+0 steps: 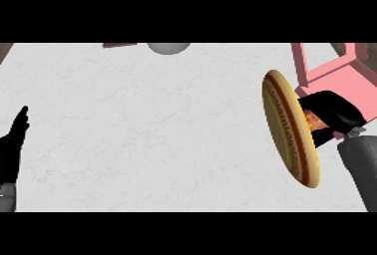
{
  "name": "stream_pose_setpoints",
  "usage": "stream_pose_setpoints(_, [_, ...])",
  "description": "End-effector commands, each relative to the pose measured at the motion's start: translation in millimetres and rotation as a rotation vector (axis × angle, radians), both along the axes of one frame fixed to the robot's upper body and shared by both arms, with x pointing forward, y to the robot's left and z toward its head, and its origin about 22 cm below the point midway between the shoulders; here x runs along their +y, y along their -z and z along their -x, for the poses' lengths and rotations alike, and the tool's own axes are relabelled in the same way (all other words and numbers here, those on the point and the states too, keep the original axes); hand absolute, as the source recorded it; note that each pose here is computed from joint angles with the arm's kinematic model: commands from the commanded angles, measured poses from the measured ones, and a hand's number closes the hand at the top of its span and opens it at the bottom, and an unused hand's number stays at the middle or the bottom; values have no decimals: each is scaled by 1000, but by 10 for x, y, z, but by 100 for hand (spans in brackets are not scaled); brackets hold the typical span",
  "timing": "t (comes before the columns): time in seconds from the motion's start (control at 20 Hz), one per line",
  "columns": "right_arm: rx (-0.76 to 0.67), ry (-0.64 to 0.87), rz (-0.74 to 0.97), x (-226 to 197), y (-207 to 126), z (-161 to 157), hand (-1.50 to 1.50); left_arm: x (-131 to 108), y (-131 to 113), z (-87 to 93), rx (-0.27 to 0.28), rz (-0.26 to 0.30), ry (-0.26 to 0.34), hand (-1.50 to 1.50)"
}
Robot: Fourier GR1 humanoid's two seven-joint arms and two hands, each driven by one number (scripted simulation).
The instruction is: Pick the sweet potato from the plate and place it in the cardboard box
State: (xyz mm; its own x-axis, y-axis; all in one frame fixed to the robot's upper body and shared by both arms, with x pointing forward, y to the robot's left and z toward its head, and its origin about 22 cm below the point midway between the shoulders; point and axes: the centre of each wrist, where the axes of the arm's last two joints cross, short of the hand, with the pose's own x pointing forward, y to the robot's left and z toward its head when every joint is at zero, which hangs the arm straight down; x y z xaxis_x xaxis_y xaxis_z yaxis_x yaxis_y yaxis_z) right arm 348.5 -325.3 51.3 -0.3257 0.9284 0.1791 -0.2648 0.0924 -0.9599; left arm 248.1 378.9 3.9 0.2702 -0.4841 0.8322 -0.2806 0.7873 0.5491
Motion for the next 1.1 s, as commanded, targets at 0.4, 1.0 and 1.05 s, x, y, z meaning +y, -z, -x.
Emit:
stream_pose_setpoints(0.4, [-480, 592, -38, -2680, -1330, 1398, 150, -40, -66, 30, -25, 8, 11, 0])
stream_pose_setpoints(1.0, [-480, 454, -284, -2947, -1557, 1501, 150, -168, -167, -228, -13, 6, 89, 0])
stream_pose_setpoints(1.05, [-480, 464, -318, -2823, -1583, 1272, 150, -250, -216, -249, -32, 7, 101, 0])
